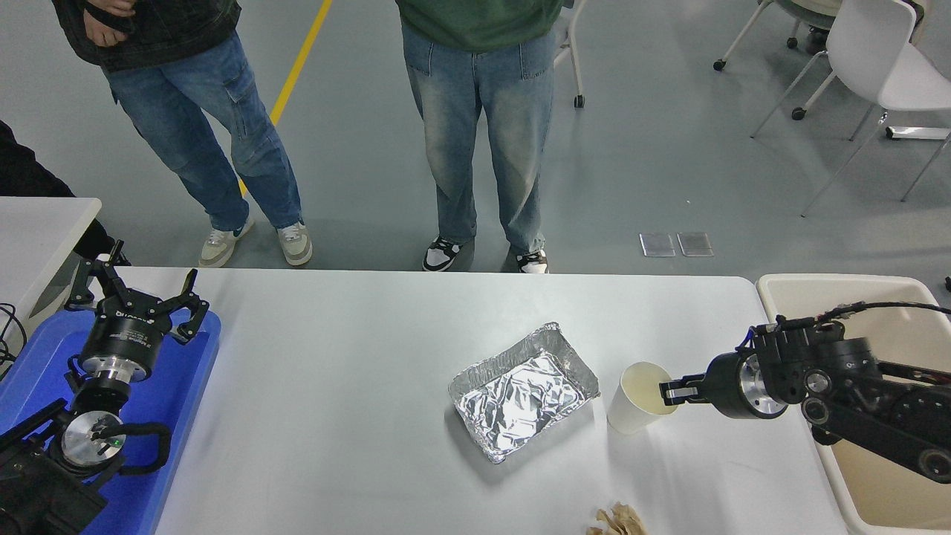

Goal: Clean the table surface

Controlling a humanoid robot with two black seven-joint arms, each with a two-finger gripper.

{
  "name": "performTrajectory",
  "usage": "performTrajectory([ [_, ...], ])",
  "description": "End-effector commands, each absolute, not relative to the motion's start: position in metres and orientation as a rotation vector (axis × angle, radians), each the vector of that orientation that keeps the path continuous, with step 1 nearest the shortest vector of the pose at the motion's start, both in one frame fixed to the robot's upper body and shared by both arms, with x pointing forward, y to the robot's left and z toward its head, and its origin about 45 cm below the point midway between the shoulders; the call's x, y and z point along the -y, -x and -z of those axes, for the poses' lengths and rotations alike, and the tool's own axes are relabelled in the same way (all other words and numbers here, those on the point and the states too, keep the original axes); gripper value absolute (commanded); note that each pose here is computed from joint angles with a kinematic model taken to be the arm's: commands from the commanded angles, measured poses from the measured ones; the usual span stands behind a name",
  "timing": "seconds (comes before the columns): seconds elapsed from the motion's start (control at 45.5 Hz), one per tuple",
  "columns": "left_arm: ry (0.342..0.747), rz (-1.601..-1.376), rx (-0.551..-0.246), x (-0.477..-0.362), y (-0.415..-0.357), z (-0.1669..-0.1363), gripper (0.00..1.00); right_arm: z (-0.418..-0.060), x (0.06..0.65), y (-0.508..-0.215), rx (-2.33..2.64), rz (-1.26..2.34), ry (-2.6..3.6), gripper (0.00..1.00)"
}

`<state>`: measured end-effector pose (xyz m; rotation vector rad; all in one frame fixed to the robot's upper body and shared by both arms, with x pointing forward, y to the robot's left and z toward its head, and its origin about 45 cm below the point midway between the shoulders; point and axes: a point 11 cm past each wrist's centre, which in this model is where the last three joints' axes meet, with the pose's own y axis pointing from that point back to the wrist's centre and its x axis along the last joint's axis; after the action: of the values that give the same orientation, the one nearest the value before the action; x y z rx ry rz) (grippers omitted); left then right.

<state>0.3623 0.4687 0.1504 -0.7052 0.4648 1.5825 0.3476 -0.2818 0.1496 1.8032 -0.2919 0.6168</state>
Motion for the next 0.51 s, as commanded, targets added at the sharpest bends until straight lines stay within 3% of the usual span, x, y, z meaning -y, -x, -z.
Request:
performTrajectory([
  [0.0,0.705,-1.583,-0.465,-0.469,-0.3623,-0.1505,1.00,-0.155,0.282,-0.349,0.303,-0.621,-1.811,0.00],
  [0.484,0.705,-1.583,-0.465,-0.469,-0.3623,-0.1505,1.00,-0.249,0.313,-0.341,0.348,-0.657,-1.878,0.00],
])
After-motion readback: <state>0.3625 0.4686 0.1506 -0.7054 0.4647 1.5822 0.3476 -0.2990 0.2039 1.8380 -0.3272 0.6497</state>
